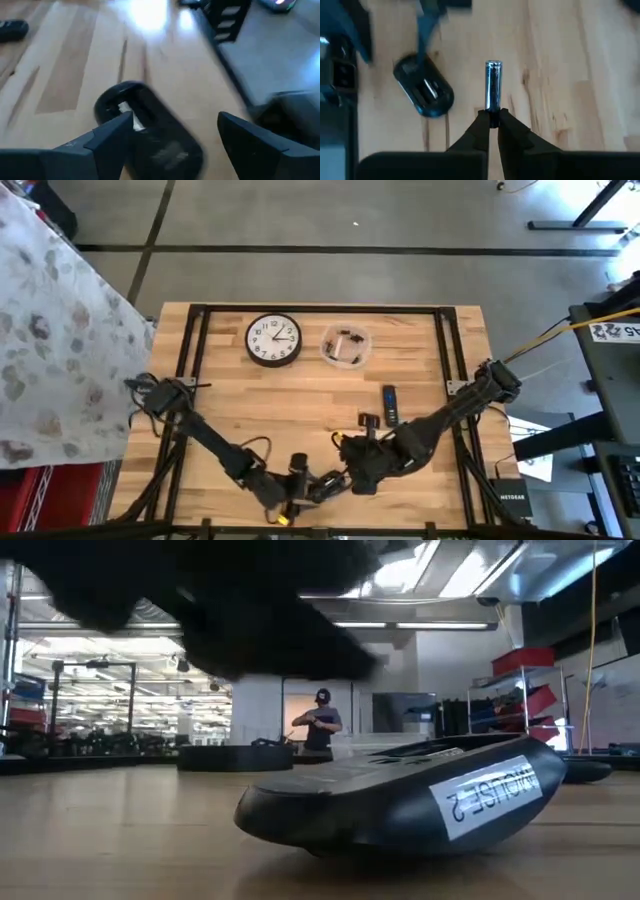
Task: Insert battery
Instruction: Insert the silver battery into the computer mouse
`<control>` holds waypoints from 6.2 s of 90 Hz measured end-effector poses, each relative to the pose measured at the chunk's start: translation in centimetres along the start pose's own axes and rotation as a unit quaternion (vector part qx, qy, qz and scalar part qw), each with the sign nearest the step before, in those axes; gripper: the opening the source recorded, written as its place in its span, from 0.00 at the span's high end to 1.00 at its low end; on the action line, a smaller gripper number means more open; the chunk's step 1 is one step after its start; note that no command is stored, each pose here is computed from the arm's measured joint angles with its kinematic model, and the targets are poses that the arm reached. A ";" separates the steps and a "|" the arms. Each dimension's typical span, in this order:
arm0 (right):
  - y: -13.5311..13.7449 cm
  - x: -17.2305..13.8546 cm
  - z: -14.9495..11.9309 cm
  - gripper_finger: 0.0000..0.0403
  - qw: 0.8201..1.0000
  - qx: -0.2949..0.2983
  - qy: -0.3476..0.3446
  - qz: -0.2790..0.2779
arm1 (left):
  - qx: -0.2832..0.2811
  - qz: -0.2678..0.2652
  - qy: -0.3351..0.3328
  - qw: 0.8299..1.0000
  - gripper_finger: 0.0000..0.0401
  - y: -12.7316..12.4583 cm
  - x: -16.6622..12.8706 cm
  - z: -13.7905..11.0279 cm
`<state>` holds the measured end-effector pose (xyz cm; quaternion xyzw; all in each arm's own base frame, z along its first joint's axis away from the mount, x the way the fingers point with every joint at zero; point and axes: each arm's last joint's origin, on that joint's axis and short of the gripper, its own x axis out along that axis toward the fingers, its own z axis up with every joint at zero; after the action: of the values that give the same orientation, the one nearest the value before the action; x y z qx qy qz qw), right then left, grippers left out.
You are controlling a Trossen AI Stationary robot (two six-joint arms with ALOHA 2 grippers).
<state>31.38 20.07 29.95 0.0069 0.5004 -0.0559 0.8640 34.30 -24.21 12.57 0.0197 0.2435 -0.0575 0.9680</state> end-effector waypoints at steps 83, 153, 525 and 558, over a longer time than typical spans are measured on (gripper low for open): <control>-3.4 7.2 0.1 1.00 0.997 -0.044 0.026 -0.064 | 0.062 0.145 0.140 0.978 0.30 4.7 -3.1 2.4; -12.0 16.0 3.2 0.66 0.984 0.061 -0.164 0.032 | -0.090 0.274 0.283 0.915 0.30 15.3 -13.1 -8.2; -8.6 23.4 2.2 0.66 0.960 0.105 -0.258 -0.038 | -0.299 0.308 0.160 0.889 1.00 24.8 -14.8 -11.8; -12.5 24.6 2.8 0.66 0.956 0.111 -0.257 -0.083 | -0.290 0.310 0.144 0.894 1.00 23.2 -14.5 -11.6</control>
<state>44.65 5.28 10.61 0.0465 0.2507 -0.1819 0.9497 18.94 1.05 9.48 -0.1796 0.3676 0.3221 0.8537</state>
